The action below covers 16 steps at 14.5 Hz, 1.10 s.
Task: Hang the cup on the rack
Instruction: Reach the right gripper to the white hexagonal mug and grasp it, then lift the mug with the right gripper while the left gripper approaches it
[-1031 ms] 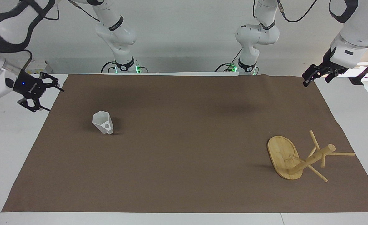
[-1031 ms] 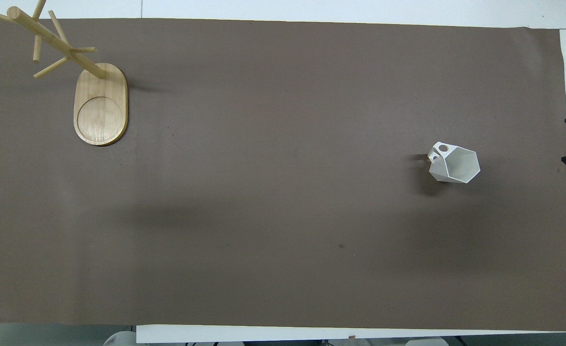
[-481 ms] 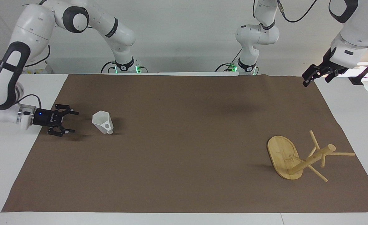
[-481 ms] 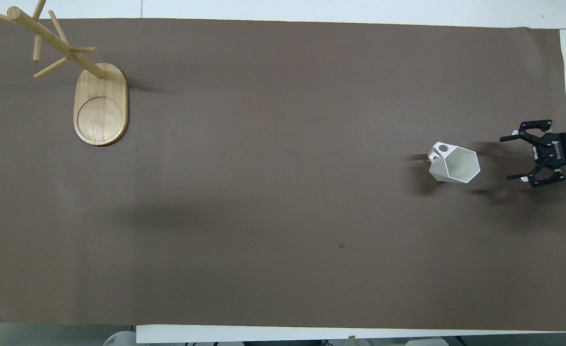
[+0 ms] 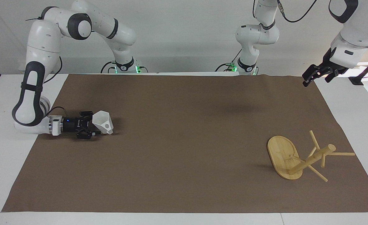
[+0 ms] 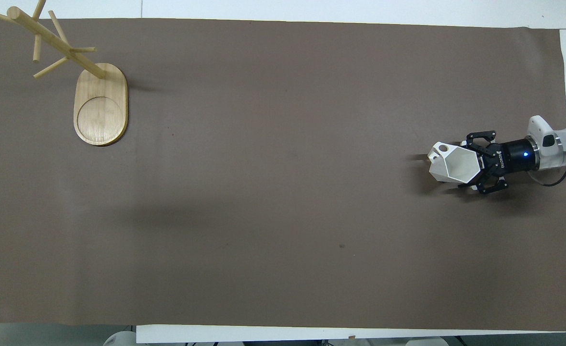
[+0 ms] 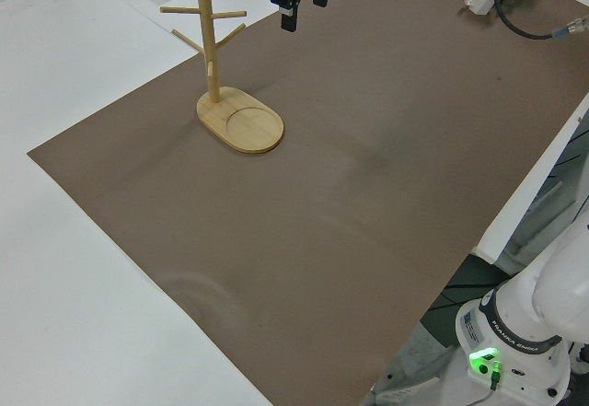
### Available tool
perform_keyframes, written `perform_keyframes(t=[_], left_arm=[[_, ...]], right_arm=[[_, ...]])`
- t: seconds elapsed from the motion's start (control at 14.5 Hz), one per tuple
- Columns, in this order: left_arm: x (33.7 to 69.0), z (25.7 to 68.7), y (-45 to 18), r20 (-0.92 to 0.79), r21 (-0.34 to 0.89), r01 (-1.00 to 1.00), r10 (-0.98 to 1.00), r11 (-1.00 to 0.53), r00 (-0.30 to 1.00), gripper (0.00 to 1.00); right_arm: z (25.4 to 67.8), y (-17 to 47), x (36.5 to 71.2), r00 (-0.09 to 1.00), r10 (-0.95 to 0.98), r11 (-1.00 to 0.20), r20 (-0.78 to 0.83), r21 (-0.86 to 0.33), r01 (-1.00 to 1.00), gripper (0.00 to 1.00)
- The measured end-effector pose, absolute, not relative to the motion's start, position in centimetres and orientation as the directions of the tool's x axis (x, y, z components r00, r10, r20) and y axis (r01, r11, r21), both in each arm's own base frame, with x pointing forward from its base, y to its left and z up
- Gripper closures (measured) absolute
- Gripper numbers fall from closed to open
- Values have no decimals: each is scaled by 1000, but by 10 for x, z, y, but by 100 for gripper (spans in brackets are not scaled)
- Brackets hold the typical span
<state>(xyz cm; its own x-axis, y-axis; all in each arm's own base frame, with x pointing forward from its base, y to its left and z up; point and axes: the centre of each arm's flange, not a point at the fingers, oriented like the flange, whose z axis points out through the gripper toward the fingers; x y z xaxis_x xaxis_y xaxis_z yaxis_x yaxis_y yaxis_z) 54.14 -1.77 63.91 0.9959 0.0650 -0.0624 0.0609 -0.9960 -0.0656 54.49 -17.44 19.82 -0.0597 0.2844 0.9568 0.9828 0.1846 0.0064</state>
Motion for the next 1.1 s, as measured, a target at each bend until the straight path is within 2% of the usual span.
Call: perform_keyframes(t=[0.89,1.03,1.1], left_arm=[[541,637,-20,-66,-66,56,60,-996,996,0],[541,632,-21,-62,-65,53,57,-996,996,0],[543,630,-24,-40,-61,56,59,-997,997,0]], right_arm=[[195,-143,537,-60,262,230,963,-2,973,0],[198,-143,537,-63,264,230,963,1,973,3],[199,-142,538,-66,264,233,962,3,973,10]])
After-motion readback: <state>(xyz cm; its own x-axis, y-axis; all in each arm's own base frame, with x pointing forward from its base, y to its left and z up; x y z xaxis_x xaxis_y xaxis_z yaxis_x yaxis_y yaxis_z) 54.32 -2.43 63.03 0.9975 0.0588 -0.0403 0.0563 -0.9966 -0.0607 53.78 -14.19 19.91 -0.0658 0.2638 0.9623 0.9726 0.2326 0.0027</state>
